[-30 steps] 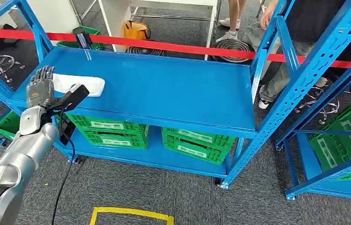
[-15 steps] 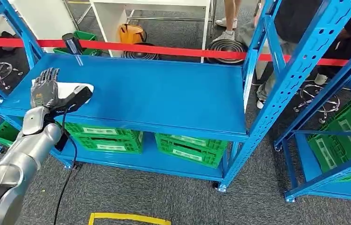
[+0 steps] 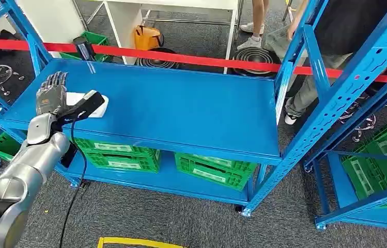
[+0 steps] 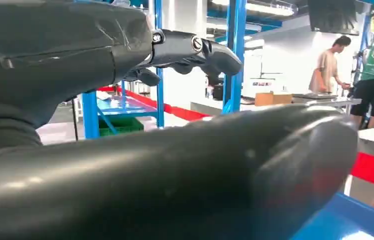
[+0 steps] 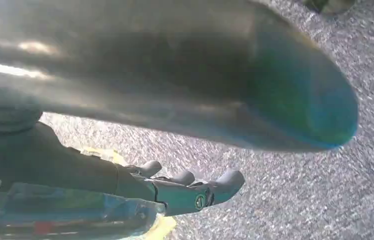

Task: Take the parts from the cabinet and place them on the table.

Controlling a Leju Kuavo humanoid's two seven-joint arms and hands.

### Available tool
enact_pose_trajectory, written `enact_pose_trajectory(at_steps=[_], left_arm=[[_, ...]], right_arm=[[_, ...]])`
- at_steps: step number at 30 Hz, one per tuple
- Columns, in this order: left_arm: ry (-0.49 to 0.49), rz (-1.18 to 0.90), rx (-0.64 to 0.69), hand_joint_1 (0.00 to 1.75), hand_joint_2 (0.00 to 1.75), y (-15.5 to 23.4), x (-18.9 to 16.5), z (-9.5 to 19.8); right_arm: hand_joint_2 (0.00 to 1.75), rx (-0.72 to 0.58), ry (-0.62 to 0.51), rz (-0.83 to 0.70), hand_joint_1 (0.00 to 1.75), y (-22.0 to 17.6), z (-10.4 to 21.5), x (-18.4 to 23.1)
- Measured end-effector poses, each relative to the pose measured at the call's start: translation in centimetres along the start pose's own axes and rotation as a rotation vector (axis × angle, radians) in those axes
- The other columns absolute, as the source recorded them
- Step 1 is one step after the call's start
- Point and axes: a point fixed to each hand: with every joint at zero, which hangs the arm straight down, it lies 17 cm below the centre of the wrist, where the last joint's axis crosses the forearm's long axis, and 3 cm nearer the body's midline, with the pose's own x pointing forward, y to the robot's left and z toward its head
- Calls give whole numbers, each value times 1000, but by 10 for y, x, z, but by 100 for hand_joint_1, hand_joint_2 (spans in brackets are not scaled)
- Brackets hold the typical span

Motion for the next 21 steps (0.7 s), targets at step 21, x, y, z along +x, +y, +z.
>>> enact_pose_trajectory(at_steps=[21], left_arm=[[169, -20, -38, 0, 0, -11, -55, 7]], right_arm=[[0, 1, -1, -5, 0, 2, 0, 2]])
